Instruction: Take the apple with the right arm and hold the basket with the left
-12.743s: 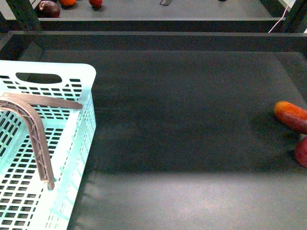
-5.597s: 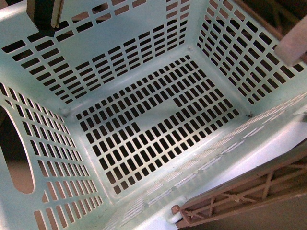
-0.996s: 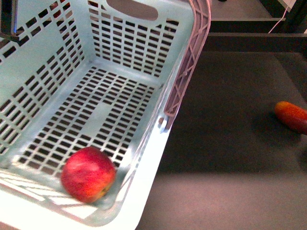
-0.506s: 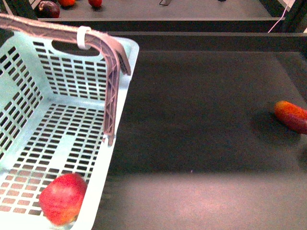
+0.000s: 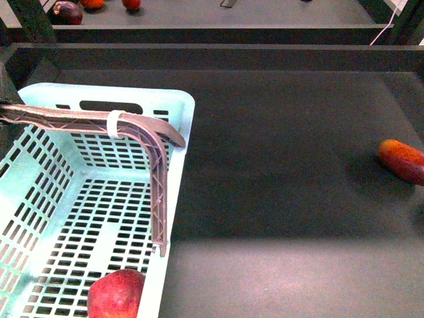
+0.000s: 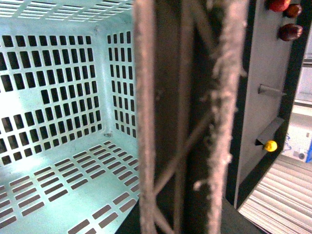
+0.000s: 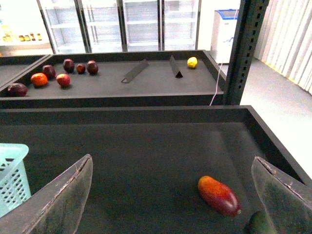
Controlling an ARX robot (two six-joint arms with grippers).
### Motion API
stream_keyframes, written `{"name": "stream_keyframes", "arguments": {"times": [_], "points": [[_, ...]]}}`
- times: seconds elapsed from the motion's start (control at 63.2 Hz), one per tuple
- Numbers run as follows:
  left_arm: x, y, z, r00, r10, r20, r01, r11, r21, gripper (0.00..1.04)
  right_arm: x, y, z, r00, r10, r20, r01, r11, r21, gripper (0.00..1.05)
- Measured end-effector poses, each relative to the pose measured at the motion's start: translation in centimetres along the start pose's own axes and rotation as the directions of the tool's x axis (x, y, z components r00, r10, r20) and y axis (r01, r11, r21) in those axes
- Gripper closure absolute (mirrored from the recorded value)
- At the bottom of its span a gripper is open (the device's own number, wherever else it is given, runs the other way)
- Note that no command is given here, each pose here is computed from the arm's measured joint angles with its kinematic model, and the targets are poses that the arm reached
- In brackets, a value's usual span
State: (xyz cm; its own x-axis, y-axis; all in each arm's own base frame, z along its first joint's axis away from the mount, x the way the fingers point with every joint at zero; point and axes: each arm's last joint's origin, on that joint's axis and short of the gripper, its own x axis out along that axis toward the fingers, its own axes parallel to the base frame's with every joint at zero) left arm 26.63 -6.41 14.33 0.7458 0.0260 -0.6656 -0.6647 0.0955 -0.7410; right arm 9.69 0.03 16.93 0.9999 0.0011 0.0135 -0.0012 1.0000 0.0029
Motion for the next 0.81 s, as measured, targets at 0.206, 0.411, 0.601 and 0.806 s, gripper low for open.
{"name": "stream_keyframes", "arguments": {"times": [0.206, 0.411, 0.601, 0.806], "points": [[-0.2, 0.3, 0.1, 0.999, 0.041, -0.004, -0.041, 0.999, 0.023, 0.84, 0.0, 0.0, 0.0, 1.0, 0.0, 0.0, 0.0, 1.0, 0.0, 0.09], [-2.0, -0.1, 0.5, 0.999, 0.031, 0.029, -0.031, 0.999, -0.01, 0.48, 0.0, 0.0, 0.0, 1.0, 0.0, 0.0, 0.0, 1.0, 0.0, 0.09], [-6.6, -0.5, 0.0, 0.993, -0.029, 0.115, 0.034, 0.999, -0.037, 0.09, 0.0, 0.0, 0.0, 1.0, 0.0, 0.0, 0.0, 1.0, 0.0, 0.09], [-9.7, -0.3, -0.3, 0.989, -0.033, 0.144, 0.036, 0.999, -0.019, 0.07, 0.0, 0.0, 0.0, 1.0, 0.0, 0.0, 0.0, 1.0, 0.0, 0.09]]}}
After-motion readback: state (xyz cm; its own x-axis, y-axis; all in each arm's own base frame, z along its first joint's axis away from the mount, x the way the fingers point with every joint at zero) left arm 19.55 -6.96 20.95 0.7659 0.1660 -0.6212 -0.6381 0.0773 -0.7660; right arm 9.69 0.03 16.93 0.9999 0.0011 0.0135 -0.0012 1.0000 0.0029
